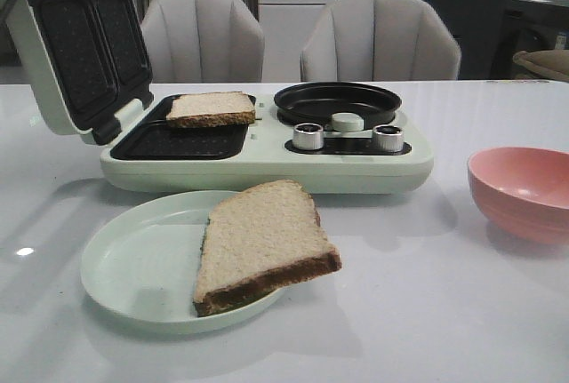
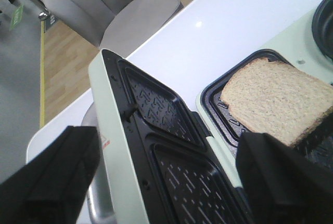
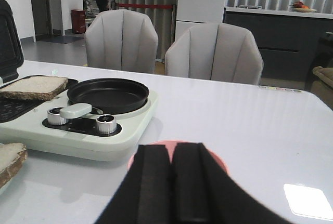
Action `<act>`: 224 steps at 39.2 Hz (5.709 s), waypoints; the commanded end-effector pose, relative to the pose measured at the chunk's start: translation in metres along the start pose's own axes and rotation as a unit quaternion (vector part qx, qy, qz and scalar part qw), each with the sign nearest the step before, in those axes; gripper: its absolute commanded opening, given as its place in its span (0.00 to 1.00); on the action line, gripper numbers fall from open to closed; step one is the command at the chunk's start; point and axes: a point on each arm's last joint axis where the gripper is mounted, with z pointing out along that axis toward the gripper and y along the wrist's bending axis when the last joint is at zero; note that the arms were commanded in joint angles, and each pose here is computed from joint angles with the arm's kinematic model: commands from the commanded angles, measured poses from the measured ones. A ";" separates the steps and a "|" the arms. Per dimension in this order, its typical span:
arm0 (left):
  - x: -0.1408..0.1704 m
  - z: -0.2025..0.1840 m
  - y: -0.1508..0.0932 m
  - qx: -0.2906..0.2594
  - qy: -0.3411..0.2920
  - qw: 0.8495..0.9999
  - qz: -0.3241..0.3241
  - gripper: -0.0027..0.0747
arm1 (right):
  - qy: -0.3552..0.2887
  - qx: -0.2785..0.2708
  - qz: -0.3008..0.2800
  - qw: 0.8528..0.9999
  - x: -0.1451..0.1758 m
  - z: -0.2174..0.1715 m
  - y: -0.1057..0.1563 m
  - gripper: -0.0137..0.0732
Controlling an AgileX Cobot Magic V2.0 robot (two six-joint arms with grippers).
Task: Make breakfast with bread and shrimp
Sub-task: 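Withdraw the left gripper up and away from the sandwich maker, then reach the right gripper to the plate and grasp the remaining bread slice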
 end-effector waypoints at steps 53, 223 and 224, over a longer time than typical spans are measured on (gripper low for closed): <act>0.173 -0.244 -0.034 -0.038 -0.252 0.942 -0.217 0.79 | -0.055 0.003 -0.007 0.998 -0.014 -0.003 0.000 0.29; 0.203 -0.228 -0.057 0.013 -0.271 0.914 -0.301 0.79 | 0.508 -0.228 0.283 0.781 0.040 0.305 0.124 0.41; 0.203 -0.228 -0.057 0.013 -0.271 0.914 -0.301 0.79 | 0.504 -0.230 0.281 0.784 0.037 0.305 0.124 0.41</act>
